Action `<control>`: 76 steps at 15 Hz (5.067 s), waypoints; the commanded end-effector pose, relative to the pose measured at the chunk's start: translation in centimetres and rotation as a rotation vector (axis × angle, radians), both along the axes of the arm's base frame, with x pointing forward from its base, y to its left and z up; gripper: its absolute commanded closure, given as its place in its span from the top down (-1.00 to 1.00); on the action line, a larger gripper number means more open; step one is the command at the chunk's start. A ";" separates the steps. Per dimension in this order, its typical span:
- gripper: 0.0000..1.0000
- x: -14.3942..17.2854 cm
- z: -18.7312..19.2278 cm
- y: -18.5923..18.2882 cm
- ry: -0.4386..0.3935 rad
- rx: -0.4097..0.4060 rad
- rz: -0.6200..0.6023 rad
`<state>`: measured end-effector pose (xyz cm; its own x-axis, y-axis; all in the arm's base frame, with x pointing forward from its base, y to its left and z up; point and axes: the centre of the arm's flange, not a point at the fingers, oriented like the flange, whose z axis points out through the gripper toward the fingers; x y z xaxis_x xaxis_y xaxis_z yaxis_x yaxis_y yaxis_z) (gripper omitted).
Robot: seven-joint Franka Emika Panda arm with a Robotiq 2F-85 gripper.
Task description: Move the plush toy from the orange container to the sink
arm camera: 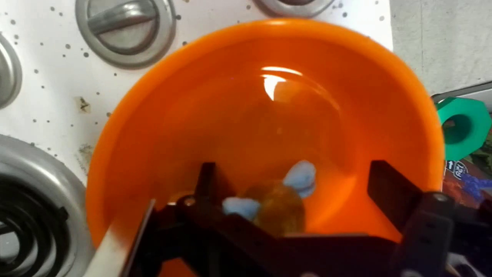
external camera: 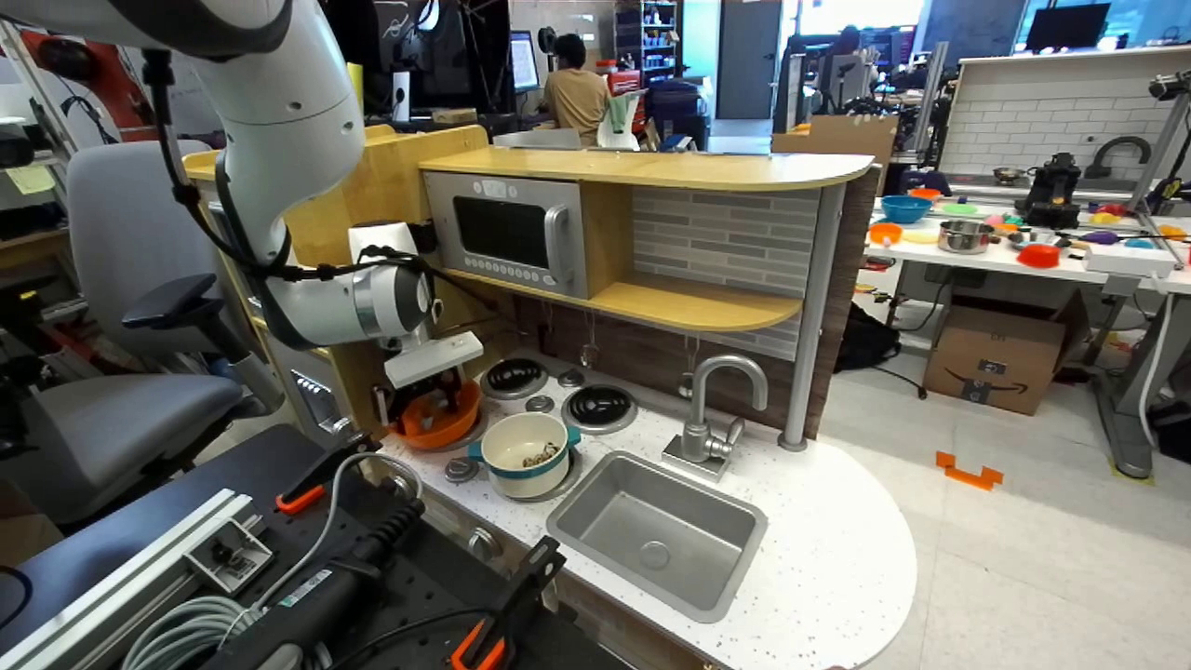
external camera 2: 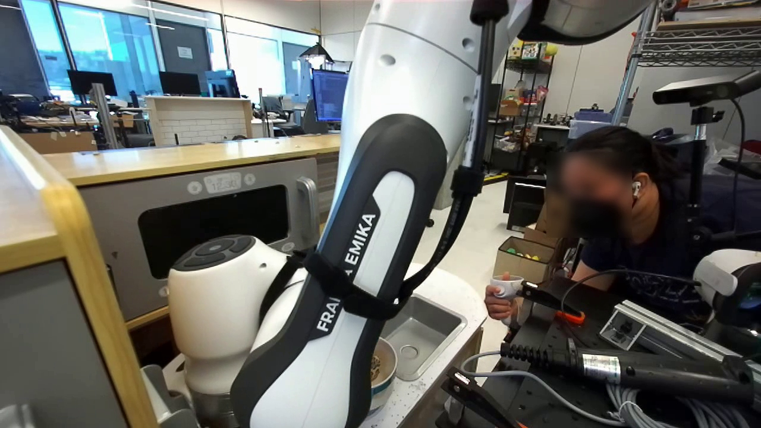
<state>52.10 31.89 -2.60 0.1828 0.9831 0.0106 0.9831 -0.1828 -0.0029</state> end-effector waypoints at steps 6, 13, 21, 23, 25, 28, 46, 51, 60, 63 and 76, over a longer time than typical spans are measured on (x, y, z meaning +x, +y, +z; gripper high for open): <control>0.17 0.2 -0.9 0.0 -0.014 0.070 -0.001; -0.89 2.0 1.5 -1.7 -0.083 0.101 -0.046; -0.96 1.6 6.2 -3.6 -0.152 0.158 -0.122; -0.96 0.7 7.7 -3.7 -0.164 0.178 -0.119; -0.96 -0.7 9.5 -4.7 -0.150 0.194 -0.134; -0.96 -2.1 11.9 -7.2 -0.148 0.184 -0.221; -0.96 -3.1 20.6 -32.3 -0.187 -0.005 -0.957; -0.96 -1.8 19.4 -37.6 -0.200 -0.064 -1.153; -0.96 0.7 15.3 -36.9 -0.140 -0.063 -1.293; -0.96 1.9 13.7 -37.3 -0.124 -0.068 -1.337; -0.96 6.2 0.7 -37.4 -0.120 -0.331 -1.348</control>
